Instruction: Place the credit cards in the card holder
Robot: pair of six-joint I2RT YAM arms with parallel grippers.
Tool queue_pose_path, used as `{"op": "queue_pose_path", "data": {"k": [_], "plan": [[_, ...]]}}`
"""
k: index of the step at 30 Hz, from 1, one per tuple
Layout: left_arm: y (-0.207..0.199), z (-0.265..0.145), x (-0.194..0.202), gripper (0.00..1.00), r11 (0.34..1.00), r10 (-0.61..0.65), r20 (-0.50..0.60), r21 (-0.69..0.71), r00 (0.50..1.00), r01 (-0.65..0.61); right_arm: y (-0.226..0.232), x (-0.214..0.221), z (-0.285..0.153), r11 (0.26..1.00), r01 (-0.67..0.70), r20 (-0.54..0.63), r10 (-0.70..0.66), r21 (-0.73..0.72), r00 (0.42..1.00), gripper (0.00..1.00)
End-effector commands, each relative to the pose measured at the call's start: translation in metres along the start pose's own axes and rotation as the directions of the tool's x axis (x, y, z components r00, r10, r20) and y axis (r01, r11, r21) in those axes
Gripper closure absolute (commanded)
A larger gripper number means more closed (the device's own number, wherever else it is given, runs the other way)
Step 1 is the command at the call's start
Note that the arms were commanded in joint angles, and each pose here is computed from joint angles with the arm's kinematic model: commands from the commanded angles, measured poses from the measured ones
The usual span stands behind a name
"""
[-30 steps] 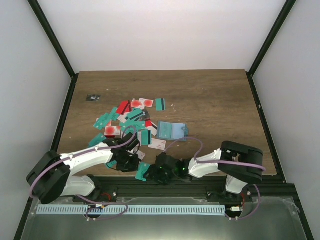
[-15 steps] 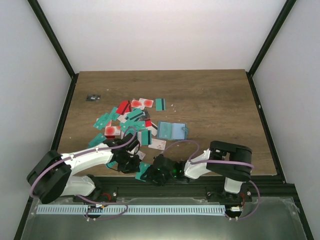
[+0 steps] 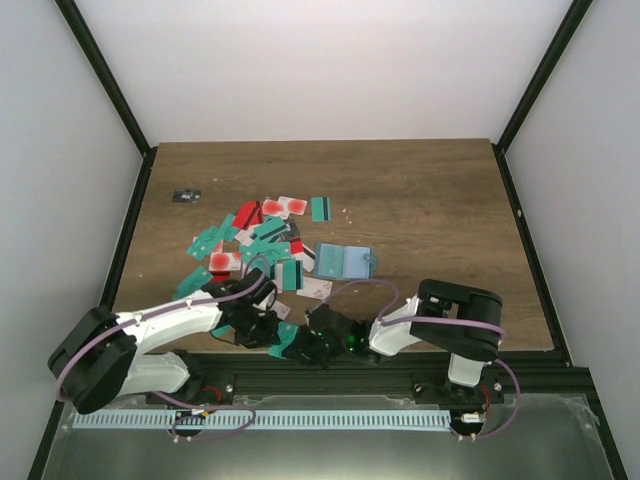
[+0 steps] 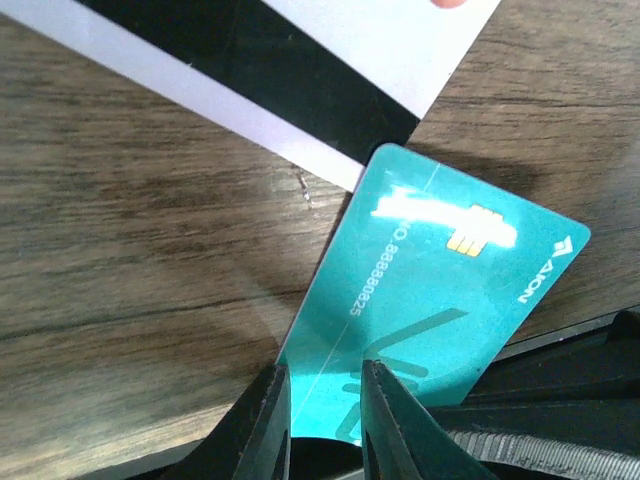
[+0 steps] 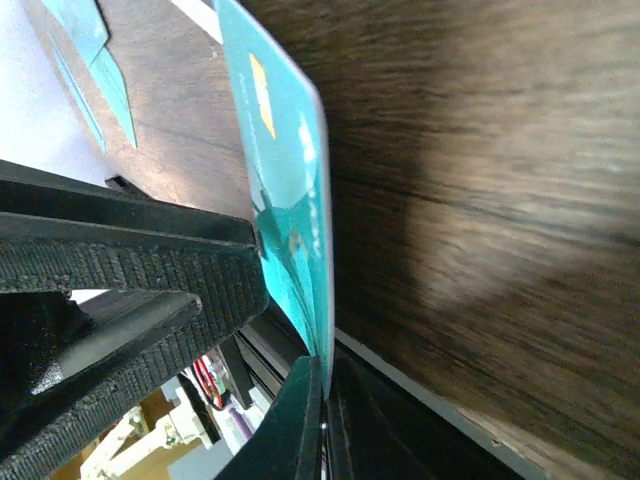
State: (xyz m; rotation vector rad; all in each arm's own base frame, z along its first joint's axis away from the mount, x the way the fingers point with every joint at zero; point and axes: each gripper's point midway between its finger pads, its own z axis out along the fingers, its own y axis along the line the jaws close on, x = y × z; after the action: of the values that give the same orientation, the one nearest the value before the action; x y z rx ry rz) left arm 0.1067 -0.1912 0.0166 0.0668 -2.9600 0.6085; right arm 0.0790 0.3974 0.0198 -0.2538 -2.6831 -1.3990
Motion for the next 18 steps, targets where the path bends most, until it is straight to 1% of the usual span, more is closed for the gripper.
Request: {"op": "queue_pose_path", "data": {"k": [1, 5, 8, 13, 18], "plan": [[-0.001, -0.012, -0.004, 0.77, 1.000, -0.018, 0.042, -0.013, 0.999, 0.019, -0.014, -0.007, -0.002, 0.998, 0.019, -0.002, -0.018, 0.063, 1.000, 0.99], [-0.014, -0.035, -0.015, 0.77, 1.000, -0.018, 0.114, 0.002, 0.993, 0.018, 0.006, -0.002, -0.007, 0.992, 0.121, -0.061, -0.119, 0.027, 0.991, 0.99], [-0.024, -0.058, -0.023, 0.75, 1.000, -0.017, 0.178, 0.012, 0.984, 0.015, 0.025, -0.001, -0.012, 0.975, 0.224, -0.078, -0.223, 0.012, 0.972, 0.99], [-0.038, -0.099, -0.037, 0.73, 1.000, -0.017, 0.279, 0.026, 0.960, 0.010, 0.063, -0.002, -0.029, 0.921, 0.389, -0.052, -0.390, -0.023, 0.919, 0.99], [-0.047, -0.138, -0.049, 0.73, 0.999, -0.019, 0.369, 0.049, 0.929, 0.001, 0.095, -0.012, -0.056, 0.869, 0.491, 0.022, -0.490, -0.055, 0.871, 0.99]]}}
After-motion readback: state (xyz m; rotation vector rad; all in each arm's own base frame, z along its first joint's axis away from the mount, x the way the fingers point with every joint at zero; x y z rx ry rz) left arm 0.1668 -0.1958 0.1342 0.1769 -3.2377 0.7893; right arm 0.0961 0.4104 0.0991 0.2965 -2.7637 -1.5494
